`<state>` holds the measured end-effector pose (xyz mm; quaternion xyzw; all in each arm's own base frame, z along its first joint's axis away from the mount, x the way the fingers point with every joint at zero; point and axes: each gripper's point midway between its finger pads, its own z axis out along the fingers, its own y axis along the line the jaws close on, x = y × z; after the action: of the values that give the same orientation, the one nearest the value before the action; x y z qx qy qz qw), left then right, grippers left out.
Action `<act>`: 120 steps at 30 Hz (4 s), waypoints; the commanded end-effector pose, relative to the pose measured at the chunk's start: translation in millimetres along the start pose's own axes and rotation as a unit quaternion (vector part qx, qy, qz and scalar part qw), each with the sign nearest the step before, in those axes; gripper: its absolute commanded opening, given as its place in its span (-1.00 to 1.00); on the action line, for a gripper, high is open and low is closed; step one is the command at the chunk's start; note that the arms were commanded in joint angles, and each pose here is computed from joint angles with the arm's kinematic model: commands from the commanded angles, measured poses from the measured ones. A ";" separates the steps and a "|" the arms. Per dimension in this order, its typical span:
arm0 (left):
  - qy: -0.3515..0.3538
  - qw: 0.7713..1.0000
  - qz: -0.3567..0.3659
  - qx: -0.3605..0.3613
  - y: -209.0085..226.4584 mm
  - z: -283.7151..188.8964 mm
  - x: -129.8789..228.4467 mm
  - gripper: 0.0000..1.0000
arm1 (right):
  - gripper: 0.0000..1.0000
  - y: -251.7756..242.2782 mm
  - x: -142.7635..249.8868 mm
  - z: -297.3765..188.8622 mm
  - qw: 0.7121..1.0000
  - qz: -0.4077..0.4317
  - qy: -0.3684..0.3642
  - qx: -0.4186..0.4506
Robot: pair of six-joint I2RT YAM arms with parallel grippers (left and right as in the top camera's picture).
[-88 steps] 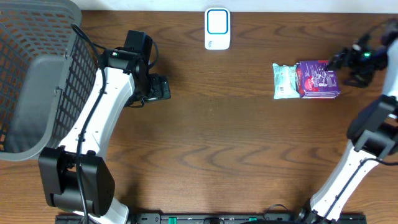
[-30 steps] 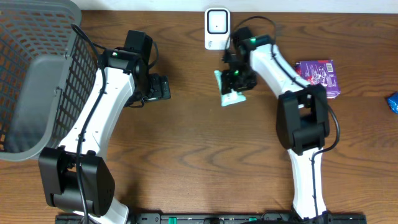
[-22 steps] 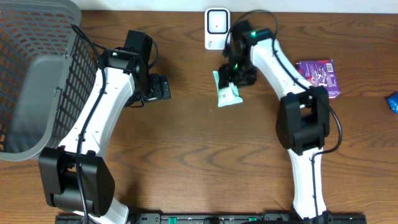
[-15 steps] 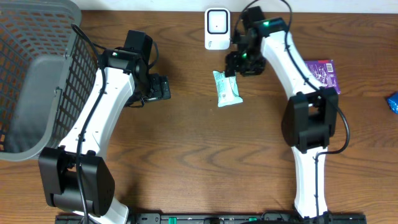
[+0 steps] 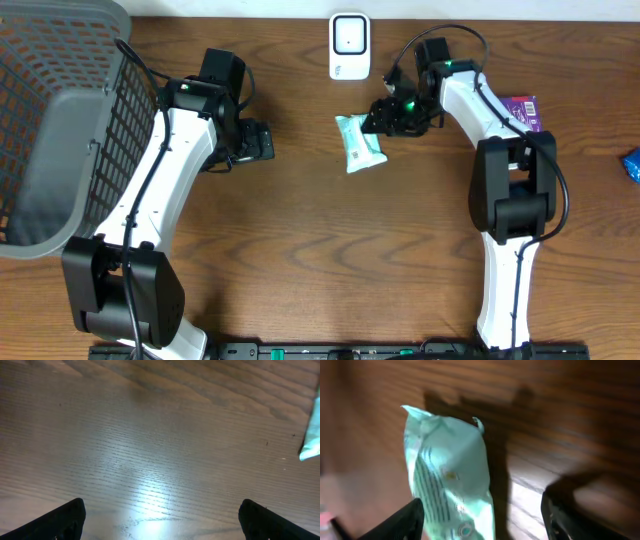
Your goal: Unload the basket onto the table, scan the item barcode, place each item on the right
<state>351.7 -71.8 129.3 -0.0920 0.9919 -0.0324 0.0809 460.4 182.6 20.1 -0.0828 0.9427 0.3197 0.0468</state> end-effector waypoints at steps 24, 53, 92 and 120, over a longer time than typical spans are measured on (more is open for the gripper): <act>-0.002 1.000 0.006 -0.006 2.7 -1.0 0.1 0.96 | 0.24 -7.9 30.4 44.0 1.000 0.003 0.018 -0.011; -0.002 1.000 0.006 -0.006 2.7 -1.0 0.1 0.95 | -0.98 -49.3 -16.0 -92.9 0.876 0.020 -0.034 0.480; -0.002 1.000 0.006 -0.006 2.7 -1.1 0.1 0.96 | 0.31 -66.2 10.3 -23.8 0.996 0.079 -0.007 0.038; -0.002 1.000 0.006 -0.006 2.8 -1.0 0.1 0.96 | -0.98 -84.5 -13.9 -143.4 0.802 0.055 -0.117 0.584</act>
<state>351.7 -71.8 129.3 -0.0920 0.9919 -0.0324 0.0809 479.4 54.5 52.7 0.0275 0.9847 -0.1252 0.1181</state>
